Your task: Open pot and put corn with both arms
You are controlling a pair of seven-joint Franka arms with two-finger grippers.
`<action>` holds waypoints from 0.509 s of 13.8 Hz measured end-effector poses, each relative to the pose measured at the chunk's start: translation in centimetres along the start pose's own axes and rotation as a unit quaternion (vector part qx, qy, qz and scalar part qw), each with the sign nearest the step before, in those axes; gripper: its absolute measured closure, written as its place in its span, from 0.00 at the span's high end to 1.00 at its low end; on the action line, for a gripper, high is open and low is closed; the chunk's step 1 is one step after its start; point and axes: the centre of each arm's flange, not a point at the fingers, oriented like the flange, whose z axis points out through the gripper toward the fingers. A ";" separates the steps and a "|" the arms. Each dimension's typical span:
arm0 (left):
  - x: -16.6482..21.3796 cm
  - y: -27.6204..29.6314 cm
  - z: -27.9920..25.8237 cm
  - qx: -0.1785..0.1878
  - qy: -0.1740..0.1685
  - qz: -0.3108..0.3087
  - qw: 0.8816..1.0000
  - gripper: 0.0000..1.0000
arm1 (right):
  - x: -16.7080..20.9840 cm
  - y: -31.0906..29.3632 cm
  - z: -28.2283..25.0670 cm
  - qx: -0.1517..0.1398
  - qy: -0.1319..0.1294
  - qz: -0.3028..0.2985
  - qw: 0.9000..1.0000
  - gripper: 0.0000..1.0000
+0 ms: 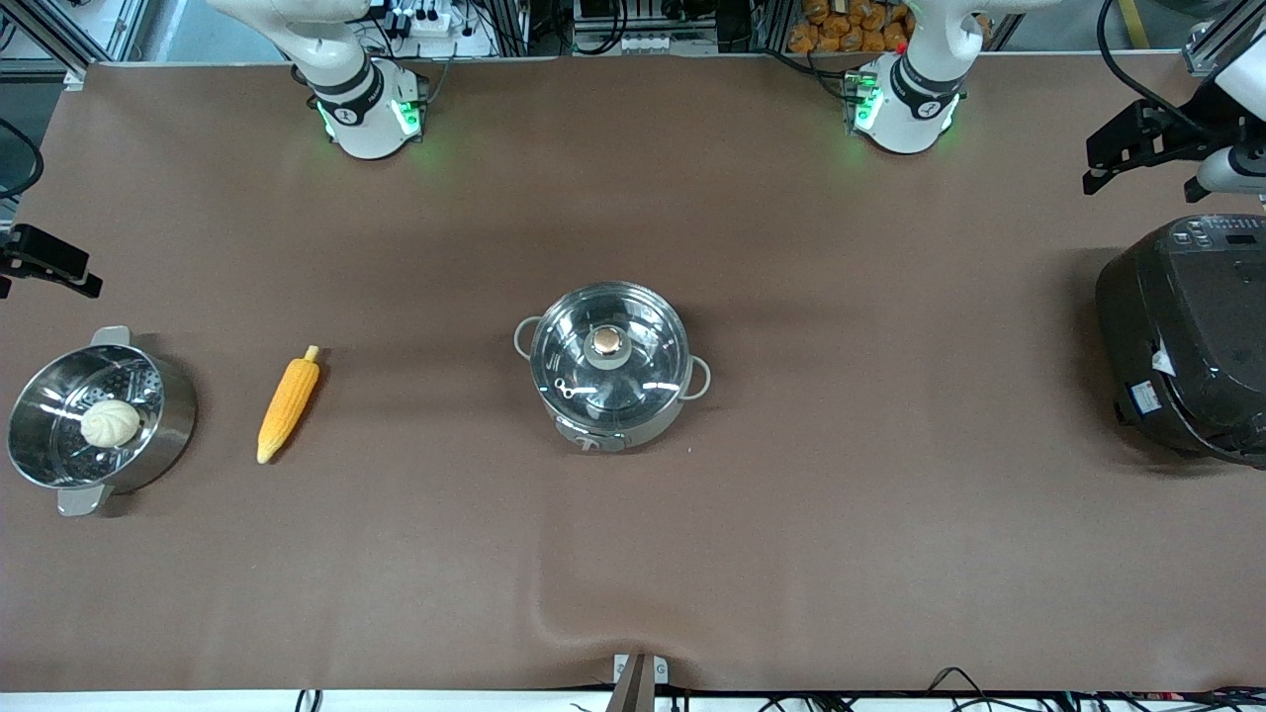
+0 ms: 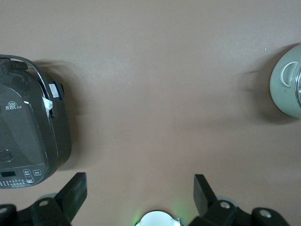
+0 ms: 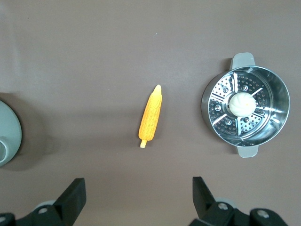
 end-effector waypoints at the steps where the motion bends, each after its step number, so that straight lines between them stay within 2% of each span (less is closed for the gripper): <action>1: 0.0 0.0 0.0 0.000 0.000 0.000 1.000 1.00 | 0.0 0.0 0.0 0.000 0.000 0.000 1.000 1.00; 4: 0.0 0.1 0.1 0.000 -0.001 0.002 1.000 1.00 | 0.0 0.0 0.0 0.000 0.000 0.000 1.000 1.00; 7: 0.5 0.8 0.7 0.000 -0.007 0.009 1.000 1.00 | 0.2 0.0 -0.2 -0.001 0.011 0.000 1.000 1.00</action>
